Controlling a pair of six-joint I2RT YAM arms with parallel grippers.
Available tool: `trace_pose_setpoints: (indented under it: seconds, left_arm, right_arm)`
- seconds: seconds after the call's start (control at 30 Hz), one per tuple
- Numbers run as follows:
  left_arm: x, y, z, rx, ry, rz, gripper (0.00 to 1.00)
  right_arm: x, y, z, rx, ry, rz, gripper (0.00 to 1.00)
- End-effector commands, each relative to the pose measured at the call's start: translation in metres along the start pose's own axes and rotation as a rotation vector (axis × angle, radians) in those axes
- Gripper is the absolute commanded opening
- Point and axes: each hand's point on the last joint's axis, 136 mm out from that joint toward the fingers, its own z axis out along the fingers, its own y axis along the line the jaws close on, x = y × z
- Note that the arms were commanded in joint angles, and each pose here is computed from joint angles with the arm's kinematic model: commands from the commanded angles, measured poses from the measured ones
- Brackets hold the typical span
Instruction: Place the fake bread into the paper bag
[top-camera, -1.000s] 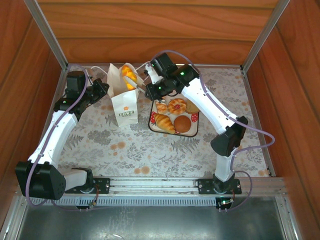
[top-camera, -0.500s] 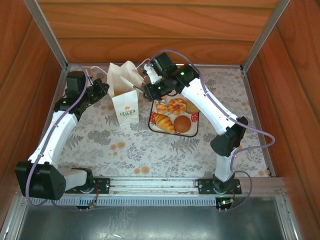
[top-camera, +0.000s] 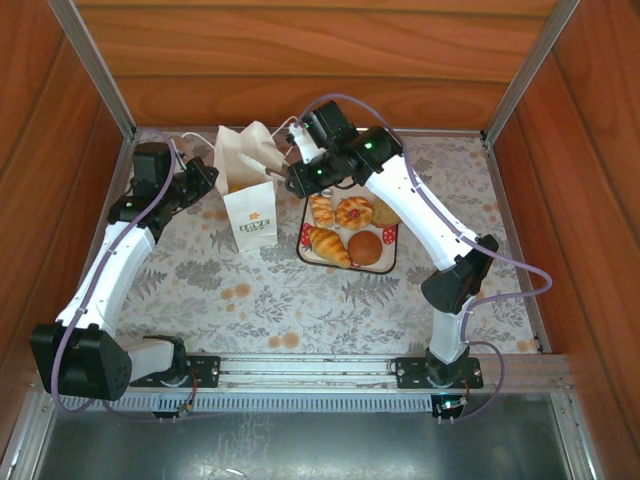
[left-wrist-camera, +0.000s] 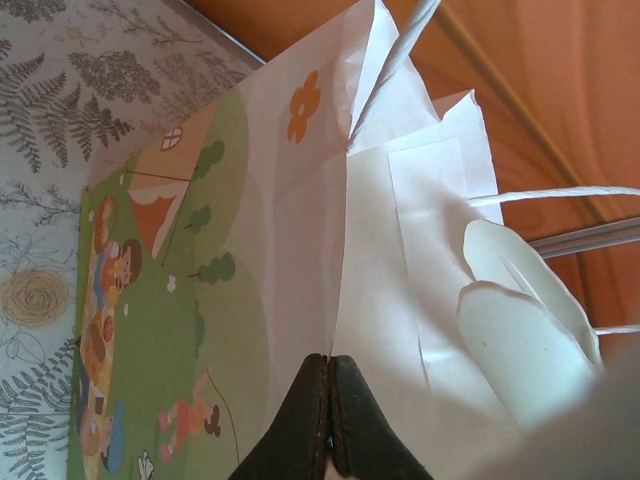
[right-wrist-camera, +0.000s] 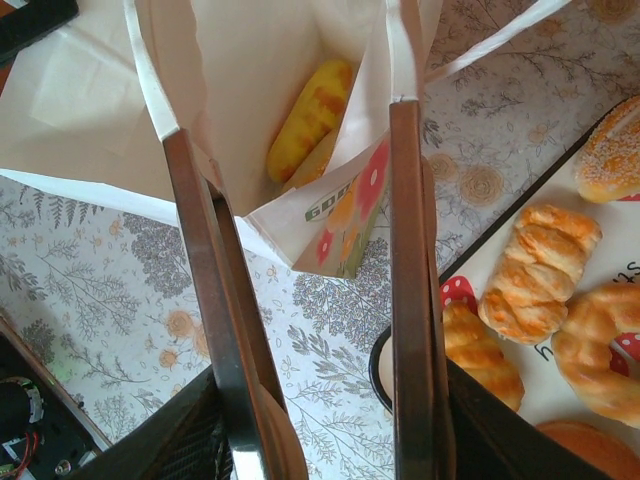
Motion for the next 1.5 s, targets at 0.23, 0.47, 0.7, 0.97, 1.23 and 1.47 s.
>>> trace_pose_setpoints:
  seconds: [0.23,0.47,0.7,0.97,1.23,1.47]
  left_arm:
    - [0.003,-0.002,-0.001,0.01,0.008,0.001,0.05]
    - [0.003,-0.003,0.003,0.018,0.02,0.002,0.05]
    - [-0.001,-0.005,0.003,0.018,0.013,0.021,0.17]
    - [-0.003,-0.006,-0.002,0.017,-0.002,0.036,0.31]
    - [-0.014,-0.01,-0.025,0.025,-0.064,0.068,0.47]
    - [-0.021,-0.01,-0.053,0.026,-0.121,0.1,0.62]
  right_arm:
    - [-0.027,0.024,-0.073,-0.068,-0.193,-0.04,0.5]
    - [-0.029,0.029,-0.105,-0.083,-0.28,-0.053,0.49]
    - [-0.02,0.021,-0.14,-0.109,-0.355,-0.022,0.49]
    - [-0.001,-0.009,-0.168,-0.26,-0.422,0.146,0.49]
    - [0.032,-0.065,-0.153,-0.226,-0.387,0.323,0.5]
    - [0.058,-0.12,-0.102,-0.103,-0.269,0.469,0.49]
